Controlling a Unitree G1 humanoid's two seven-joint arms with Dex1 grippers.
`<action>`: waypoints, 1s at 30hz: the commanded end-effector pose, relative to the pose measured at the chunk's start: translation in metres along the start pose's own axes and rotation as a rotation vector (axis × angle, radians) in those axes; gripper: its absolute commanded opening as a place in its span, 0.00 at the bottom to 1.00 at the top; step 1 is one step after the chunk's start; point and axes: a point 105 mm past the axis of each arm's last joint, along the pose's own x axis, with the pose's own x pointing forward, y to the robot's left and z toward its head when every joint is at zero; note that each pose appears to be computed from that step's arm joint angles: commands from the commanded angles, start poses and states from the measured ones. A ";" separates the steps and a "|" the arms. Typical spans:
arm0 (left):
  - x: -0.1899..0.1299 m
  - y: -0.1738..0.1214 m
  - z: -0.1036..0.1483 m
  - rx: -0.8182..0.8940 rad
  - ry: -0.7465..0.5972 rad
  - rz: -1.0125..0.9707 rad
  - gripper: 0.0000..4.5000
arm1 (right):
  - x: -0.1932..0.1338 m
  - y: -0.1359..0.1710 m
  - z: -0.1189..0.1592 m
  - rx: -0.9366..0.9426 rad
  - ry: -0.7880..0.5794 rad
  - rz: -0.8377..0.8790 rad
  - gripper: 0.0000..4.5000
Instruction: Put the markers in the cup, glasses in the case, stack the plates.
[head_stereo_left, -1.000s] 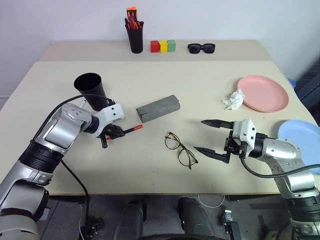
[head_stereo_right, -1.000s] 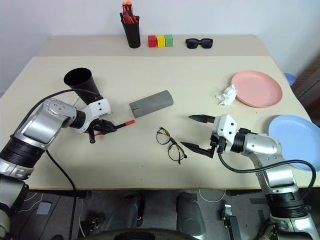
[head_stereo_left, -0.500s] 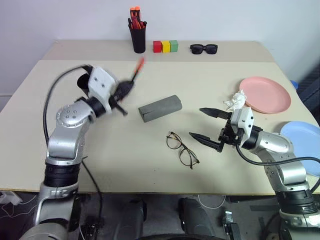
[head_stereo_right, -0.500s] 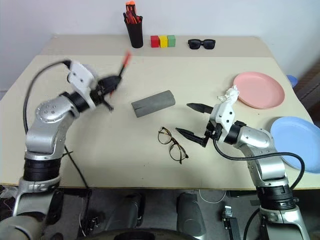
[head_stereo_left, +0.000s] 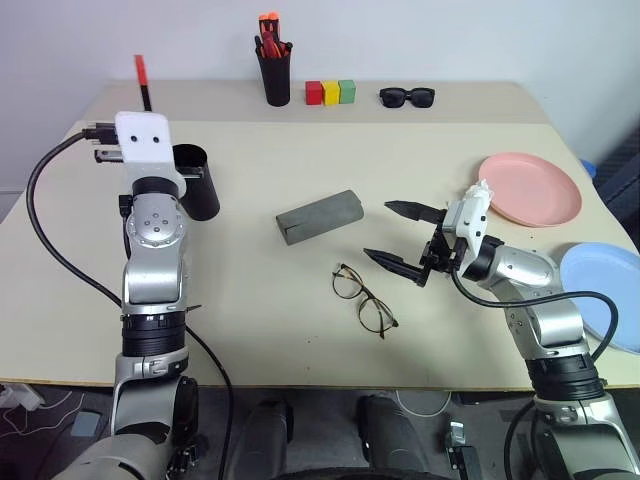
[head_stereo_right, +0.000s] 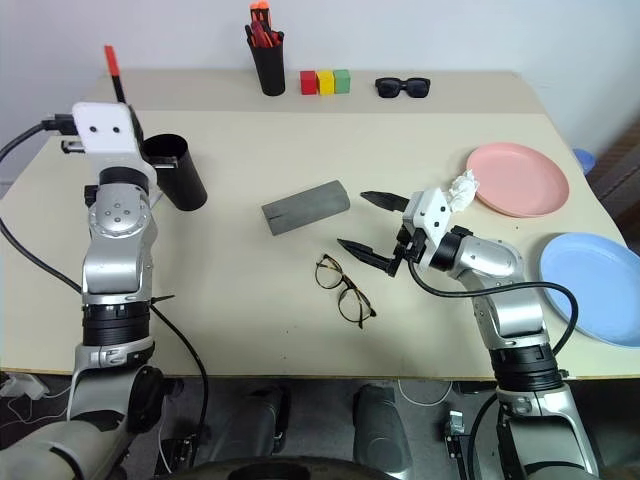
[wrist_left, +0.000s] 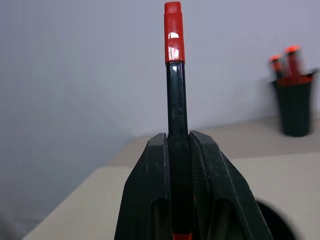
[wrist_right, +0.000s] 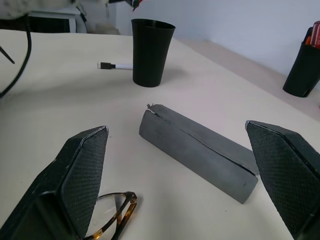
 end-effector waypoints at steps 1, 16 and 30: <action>0.010 0.003 0.022 -0.015 -0.094 0.045 0.05 | 0.005 -0.001 0.011 -0.039 -0.041 0.003 1.00; 0.018 -0.031 0.006 -0.029 -0.085 -0.054 0.05 | -0.005 -0.005 0.003 -0.043 -0.037 -0.036 1.00; 0.001 -0.046 0.008 -0.149 -0.059 -0.139 0.84 | -0.008 -0.008 -0.007 -0.044 -0.043 -0.050 1.00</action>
